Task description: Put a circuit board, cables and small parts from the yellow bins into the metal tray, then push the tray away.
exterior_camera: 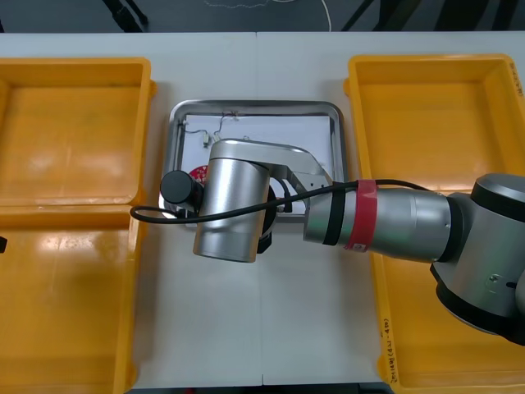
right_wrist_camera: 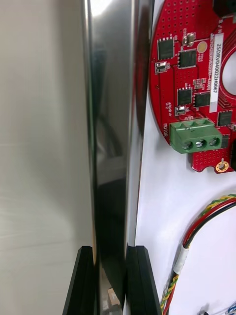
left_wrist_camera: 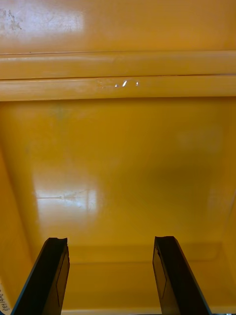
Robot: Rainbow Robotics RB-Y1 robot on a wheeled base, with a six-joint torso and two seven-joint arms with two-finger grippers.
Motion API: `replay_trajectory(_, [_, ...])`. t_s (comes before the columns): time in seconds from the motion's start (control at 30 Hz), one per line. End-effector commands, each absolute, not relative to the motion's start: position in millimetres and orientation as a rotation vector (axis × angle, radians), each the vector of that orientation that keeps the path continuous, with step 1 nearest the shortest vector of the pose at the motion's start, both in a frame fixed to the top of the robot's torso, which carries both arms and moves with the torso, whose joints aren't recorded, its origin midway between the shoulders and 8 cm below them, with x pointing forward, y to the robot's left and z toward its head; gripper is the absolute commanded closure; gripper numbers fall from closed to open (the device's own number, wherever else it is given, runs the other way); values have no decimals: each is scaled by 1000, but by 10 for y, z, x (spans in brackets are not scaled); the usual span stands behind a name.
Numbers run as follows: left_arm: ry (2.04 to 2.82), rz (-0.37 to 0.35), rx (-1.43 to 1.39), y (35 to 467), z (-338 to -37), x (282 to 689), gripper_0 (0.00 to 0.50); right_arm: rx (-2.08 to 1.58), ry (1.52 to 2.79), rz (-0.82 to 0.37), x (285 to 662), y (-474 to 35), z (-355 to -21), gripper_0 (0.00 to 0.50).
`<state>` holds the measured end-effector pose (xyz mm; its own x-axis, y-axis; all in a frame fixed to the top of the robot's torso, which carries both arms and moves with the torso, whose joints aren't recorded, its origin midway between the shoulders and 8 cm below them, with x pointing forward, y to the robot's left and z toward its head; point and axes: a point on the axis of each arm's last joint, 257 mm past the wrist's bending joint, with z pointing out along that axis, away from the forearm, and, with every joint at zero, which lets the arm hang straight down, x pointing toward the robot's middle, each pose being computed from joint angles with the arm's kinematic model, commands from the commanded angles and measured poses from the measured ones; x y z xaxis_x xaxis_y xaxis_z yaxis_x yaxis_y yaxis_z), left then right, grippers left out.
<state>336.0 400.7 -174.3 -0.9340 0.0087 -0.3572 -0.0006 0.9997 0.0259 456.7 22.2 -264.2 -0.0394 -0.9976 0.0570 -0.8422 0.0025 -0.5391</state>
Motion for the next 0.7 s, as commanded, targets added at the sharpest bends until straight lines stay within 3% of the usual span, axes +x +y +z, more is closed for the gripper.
replay_trajectory(0.03, [2763, 120, 86, 4144, -1619, 3307, 0, -1895, 1861, -618, 4741, 494, -2283, 500])
replay_trajectory(0.7, [2763, 120, 86, 4144, -1619, 3307, 0, -1855, 1762, -625, 5226, 617, -2008, 500])
